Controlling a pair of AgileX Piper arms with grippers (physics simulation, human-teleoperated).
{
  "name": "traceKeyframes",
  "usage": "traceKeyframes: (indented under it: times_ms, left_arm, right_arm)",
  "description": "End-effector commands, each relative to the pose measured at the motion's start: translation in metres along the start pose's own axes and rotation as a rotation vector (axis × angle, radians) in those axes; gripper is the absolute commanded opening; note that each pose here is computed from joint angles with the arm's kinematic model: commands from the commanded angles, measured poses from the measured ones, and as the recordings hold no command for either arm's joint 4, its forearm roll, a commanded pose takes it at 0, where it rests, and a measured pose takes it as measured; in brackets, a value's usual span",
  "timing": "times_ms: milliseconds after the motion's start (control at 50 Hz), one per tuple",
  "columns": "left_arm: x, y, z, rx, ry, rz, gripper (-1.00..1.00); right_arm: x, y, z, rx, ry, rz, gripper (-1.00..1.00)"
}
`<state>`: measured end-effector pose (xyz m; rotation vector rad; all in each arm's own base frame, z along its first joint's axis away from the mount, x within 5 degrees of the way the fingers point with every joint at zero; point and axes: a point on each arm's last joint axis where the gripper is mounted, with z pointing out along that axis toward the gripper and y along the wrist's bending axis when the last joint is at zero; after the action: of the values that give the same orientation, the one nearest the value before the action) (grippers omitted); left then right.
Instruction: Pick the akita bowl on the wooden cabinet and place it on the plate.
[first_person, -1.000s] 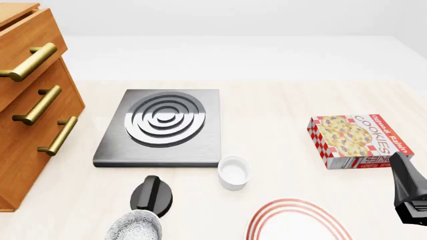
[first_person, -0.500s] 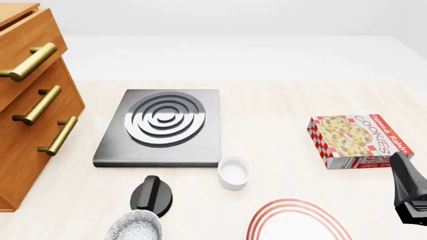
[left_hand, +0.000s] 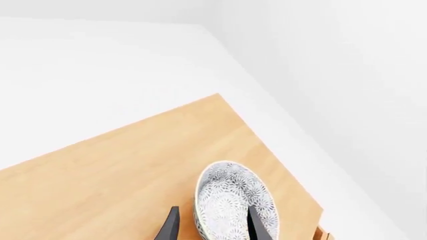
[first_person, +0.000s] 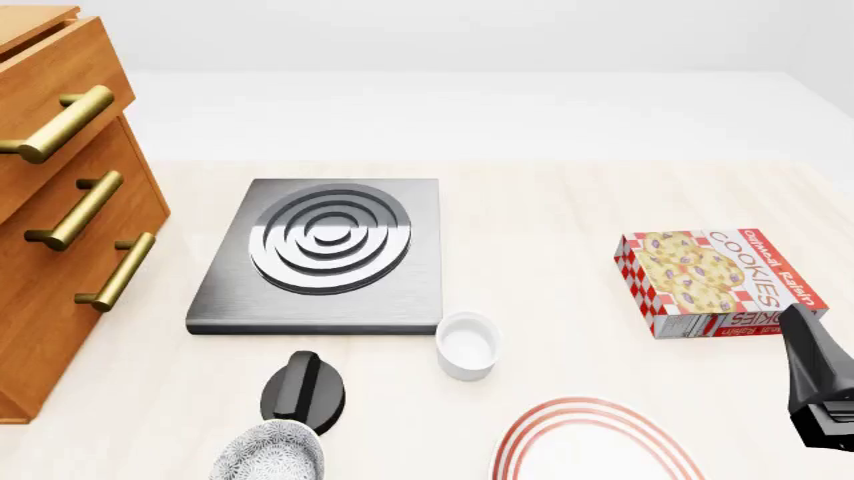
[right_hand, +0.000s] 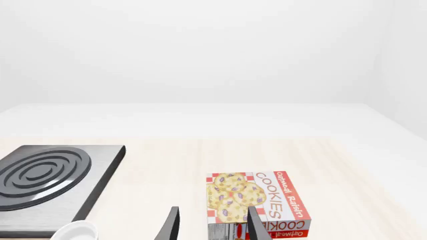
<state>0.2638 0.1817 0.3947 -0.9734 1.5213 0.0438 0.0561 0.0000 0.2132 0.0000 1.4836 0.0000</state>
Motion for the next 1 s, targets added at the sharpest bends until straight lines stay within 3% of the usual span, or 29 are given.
traceKeyframes:
  times_ms: [20,340,620,1000]
  left_arm:
    - [0.005,0.004,0.005,-0.017,0.016,0.032,-1.0]
    - [-0.007,0.004,-0.008,-0.025,-0.007,0.005,-1.0]
    - [-0.024,-0.015,-0.038,0.017,-0.033,-0.05,-1.0]
    - [-0.034,-0.039,-0.068,0.086,-0.033,-0.096,-1.0]
  right_arm:
    - [0.0,0.0,0.0,0.0,0.0,0.0,1.0]
    - [0.0,0.0,0.0,0.0,0.0,0.0,1.0]
    - [0.0,0.0,0.0,0.0,0.0,0.0,1.0]
    - [0.0,0.0,0.0,0.0,0.0,0.0,1.0]
